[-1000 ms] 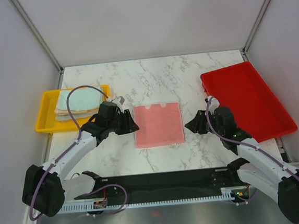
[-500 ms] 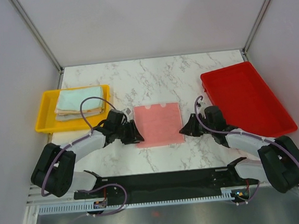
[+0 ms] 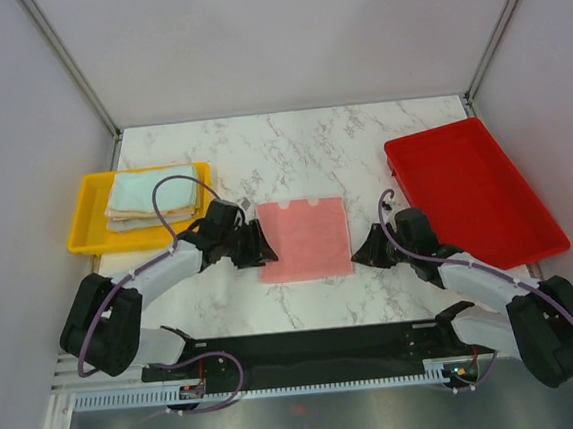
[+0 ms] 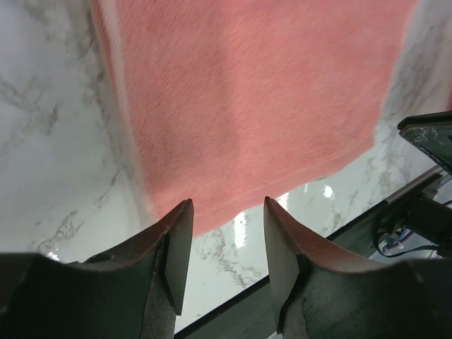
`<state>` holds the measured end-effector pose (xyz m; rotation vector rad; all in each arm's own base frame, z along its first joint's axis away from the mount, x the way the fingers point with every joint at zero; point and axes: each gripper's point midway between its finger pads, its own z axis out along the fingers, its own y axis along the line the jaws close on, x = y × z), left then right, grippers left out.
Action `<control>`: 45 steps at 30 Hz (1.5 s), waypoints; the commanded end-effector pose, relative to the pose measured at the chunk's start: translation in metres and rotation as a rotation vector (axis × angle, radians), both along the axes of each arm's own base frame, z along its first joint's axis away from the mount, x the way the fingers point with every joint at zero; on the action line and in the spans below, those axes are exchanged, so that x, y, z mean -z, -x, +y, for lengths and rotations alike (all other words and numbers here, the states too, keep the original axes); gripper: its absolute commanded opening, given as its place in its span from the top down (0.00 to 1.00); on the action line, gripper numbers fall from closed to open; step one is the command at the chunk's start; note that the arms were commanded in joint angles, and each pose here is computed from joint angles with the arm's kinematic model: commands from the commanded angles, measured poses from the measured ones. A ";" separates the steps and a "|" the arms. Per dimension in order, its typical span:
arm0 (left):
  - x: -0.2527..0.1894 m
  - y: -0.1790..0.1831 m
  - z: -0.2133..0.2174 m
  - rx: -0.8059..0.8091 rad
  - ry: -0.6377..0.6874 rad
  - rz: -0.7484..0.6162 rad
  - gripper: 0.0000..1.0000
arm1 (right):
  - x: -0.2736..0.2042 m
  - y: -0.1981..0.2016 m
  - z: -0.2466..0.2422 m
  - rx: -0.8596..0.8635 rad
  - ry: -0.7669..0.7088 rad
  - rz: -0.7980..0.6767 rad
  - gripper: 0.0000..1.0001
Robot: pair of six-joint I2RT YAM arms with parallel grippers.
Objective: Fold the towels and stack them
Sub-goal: Fold the towel
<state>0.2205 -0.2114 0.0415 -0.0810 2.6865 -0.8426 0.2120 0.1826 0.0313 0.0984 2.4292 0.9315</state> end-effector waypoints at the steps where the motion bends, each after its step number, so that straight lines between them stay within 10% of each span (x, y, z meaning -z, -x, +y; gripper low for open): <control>1: -0.062 -0.038 -0.006 -0.004 0.010 -0.153 0.48 | -0.044 -0.024 0.000 0.059 -0.001 -0.079 0.75; 19: -0.019 -0.179 -0.014 0.007 -0.054 -0.147 0.47 | -0.003 -0.031 0.008 0.044 -0.012 -0.042 0.72; 26: -0.073 -0.209 -0.003 0.056 0.046 -0.252 0.44 | -0.047 -0.066 0.005 0.019 0.099 -0.151 0.61; 33: -0.047 -0.211 0.013 0.248 -0.007 -0.247 0.43 | -0.067 -0.157 0.013 -0.141 0.171 -0.198 0.32; 45: -0.003 -0.197 0.018 0.457 -0.026 -0.202 0.40 | -0.017 -0.202 0.016 -0.434 0.039 -0.026 0.29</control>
